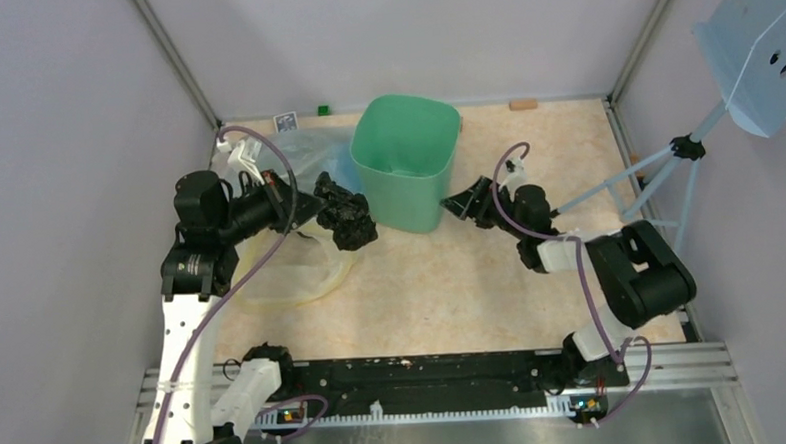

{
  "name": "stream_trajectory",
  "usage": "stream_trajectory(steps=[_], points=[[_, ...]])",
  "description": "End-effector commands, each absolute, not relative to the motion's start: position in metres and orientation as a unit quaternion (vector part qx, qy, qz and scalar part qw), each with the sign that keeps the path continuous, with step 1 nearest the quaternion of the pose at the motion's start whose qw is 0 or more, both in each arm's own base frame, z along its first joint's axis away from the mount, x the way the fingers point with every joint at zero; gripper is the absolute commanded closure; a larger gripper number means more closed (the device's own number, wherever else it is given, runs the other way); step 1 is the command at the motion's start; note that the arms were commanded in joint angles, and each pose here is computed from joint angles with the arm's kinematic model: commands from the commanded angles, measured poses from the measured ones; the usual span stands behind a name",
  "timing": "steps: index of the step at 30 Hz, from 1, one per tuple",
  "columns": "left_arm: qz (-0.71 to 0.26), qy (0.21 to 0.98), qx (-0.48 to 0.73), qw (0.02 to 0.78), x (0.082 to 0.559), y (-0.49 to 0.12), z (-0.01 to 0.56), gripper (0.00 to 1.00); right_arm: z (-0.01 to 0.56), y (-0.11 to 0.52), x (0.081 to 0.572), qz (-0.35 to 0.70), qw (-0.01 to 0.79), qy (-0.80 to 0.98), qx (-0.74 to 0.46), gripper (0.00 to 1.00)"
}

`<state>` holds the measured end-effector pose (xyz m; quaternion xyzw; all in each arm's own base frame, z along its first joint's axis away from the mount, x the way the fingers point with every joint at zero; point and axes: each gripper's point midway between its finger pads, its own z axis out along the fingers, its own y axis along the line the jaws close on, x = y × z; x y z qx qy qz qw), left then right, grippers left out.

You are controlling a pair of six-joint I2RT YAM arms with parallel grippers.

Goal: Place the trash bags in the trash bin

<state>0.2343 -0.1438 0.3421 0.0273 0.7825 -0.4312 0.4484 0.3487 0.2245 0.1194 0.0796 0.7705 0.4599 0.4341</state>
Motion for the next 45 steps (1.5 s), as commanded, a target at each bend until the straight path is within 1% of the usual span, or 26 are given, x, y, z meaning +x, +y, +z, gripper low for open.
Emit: stream_trajectory(steps=[1,3,8,12,16,18,24,27,30,33,35,38,41,45], points=[[-0.454,0.755,0.081,0.467,0.226,-0.153,0.362,1.0,0.147,0.255,0.381,0.482,0.467,0.739,0.059,0.16],[-0.465,0.75,0.093,0.461,0.221,-0.157,0.363,1.0,0.146,0.259,0.386,0.484,0.465,0.739,0.064,0.16],[-0.488,0.743,0.113,0.444,0.211,-0.163,0.357,1.0,0.154,0.24,0.382,0.455,0.497,0.735,0.077,0.16],[-0.51,0.744,0.103,0.42,0.208,-0.167,0.339,1.0,0.159,0.222,0.363,0.422,0.507,0.749,0.065,0.16],[-0.53,0.744,0.09,0.398,0.208,-0.178,0.317,1.0,0.153,0.197,0.338,0.374,0.511,0.772,0.059,0.16],[-0.531,0.746,0.09,0.393,0.207,-0.188,0.307,1.0,0.15,0.186,0.328,0.345,0.508,0.787,0.057,0.16],[-0.553,0.745,0.126,0.351,0.194,-0.25,0.29,1.0,0.147,0.155,0.304,0.274,0.498,0.821,0.058,0.16],[-0.569,0.733,0.152,0.34,0.188,-0.283,0.299,1.0,0.145,0.143,0.296,0.25,0.493,0.831,0.069,0.16],[-0.6,0.696,0.195,0.344,0.176,-0.312,0.331,1.0,0.151,0.136,0.292,0.239,0.5,0.829,0.072,0.16],[-0.632,0.656,0.204,0.359,0.166,-0.315,0.363,1.0,0.151,0.136,0.287,0.233,0.489,0.839,0.057,0.16],[-0.622,0.668,0.168,0.372,0.173,-0.308,0.363,1.0,0.151,0.139,0.283,0.234,0.472,0.848,0.049,0.16],[-0.561,0.727,0.112,0.38,0.191,-0.289,0.324,1.0,0.149,0.134,0.279,0.22,0.455,0.861,0.056,0.16],[-0.472,0.804,0.061,0.356,0.2,-0.263,0.252,1.0,0.148,0.13,0.276,0.209,0.448,0.867,0.061,0.17],[-0.372,0.868,0.009,0.33,0.199,-0.226,0.174,1.0,0.142,0.141,0.265,0.228,0.414,0.881,0.036,0.17]])
